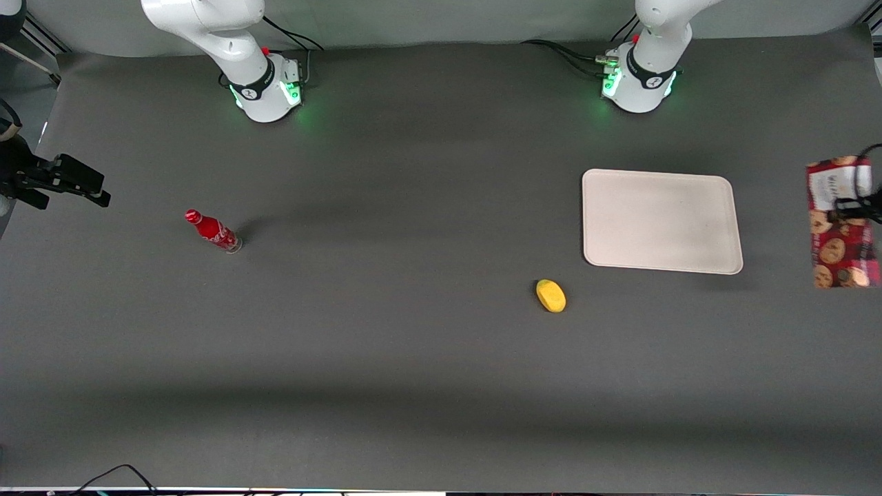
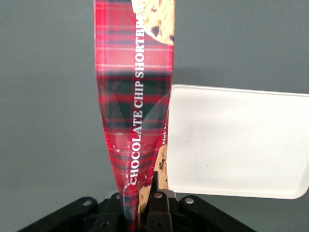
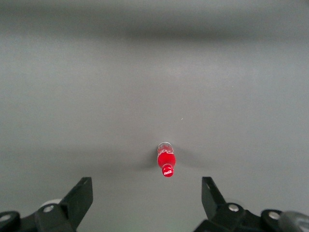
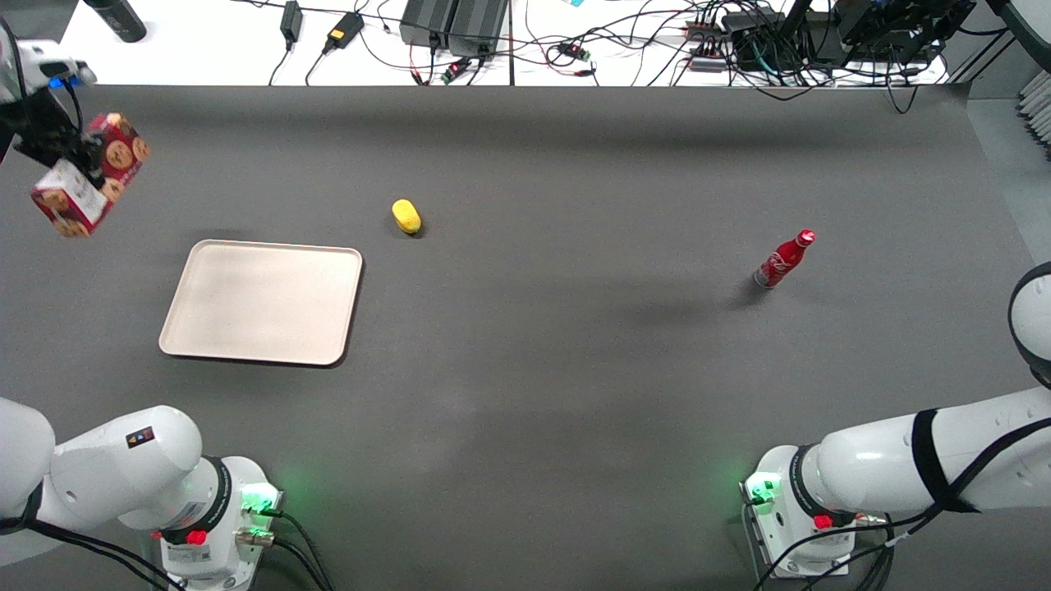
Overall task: Place red cookie box on tray
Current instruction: 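Lift the cookie box and carry it over the white tray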
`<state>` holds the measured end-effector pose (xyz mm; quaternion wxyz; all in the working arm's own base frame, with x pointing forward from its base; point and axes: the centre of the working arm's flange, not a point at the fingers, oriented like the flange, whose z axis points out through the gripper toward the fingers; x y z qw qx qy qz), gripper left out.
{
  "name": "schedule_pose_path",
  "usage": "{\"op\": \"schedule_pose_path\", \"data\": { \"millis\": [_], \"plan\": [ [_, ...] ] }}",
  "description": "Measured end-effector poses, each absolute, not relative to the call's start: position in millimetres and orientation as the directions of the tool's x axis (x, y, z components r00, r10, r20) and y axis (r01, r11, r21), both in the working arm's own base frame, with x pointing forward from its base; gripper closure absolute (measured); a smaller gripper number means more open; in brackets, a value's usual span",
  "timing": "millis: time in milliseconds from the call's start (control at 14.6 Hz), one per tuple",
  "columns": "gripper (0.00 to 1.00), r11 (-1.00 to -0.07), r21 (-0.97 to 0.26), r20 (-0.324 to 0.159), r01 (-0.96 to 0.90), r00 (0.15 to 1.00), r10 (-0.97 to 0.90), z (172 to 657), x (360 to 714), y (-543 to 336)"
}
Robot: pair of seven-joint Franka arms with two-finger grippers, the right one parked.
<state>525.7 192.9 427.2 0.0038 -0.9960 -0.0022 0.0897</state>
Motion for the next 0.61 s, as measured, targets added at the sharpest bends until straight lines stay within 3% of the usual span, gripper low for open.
{"op": "schedule_pose_path", "data": {
  "millis": [273, 615],
  "plan": [
    [0.88, -1.0, 0.0, -0.139, 0.03, 0.99, 0.03, 373, 483, 184],
    [0.88, -1.0, -0.008, -0.067, -0.007, 0.998, -0.006, 325, 463, 155]
  ]
}}
